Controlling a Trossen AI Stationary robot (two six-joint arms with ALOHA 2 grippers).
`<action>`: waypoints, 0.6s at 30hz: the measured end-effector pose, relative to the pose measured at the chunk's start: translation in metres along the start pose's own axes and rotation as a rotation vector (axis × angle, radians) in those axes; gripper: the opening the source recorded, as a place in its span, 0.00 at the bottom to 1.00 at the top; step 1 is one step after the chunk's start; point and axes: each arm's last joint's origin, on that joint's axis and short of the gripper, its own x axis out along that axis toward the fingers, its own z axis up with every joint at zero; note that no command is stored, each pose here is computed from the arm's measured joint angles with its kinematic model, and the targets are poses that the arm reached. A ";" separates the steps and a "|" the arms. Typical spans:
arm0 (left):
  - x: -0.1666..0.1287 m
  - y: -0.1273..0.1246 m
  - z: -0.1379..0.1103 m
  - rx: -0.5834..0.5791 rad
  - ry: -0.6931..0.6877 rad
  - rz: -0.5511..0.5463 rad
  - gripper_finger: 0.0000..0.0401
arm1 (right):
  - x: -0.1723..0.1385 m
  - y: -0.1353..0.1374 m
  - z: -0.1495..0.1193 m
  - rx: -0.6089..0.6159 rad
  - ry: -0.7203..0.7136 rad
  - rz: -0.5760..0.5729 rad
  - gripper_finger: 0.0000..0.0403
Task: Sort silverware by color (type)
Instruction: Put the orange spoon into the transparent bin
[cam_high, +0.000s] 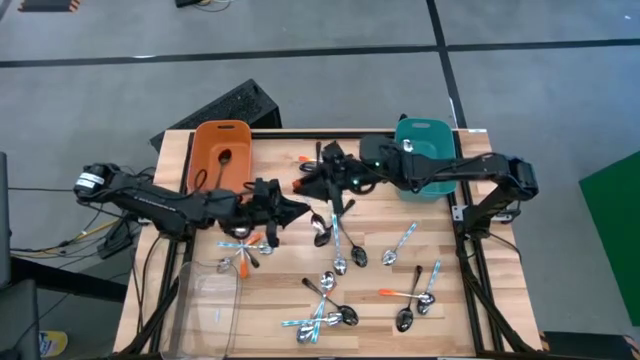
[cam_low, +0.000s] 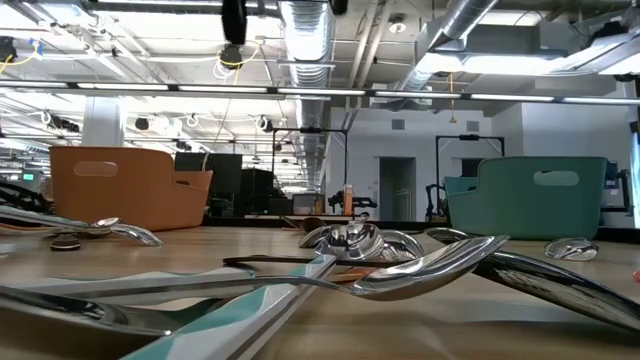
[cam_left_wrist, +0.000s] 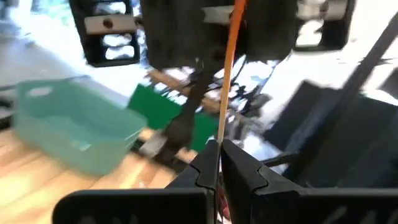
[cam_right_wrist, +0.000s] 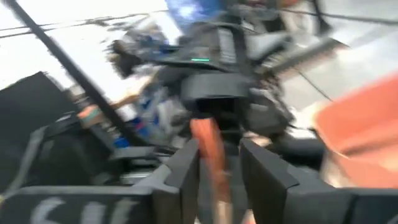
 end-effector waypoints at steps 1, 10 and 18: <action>-0.002 -0.002 0.000 -0.014 -0.002 0.020 0.00 | -0.001 -0.004 0.000 0.018 0.009 -0.029 0.37; -0.050 -0.012 0.001 -0.100 0.070 0.309 0.00 | -0.004 -0.018 0.001 0.025 0.008 -0.140 0.44; -0.085 -0.017 -0.016 -0.237 0.271 0.365 0.00 | -0.006 -0.023 0.005 0.027 -0.008 -0.168 0.43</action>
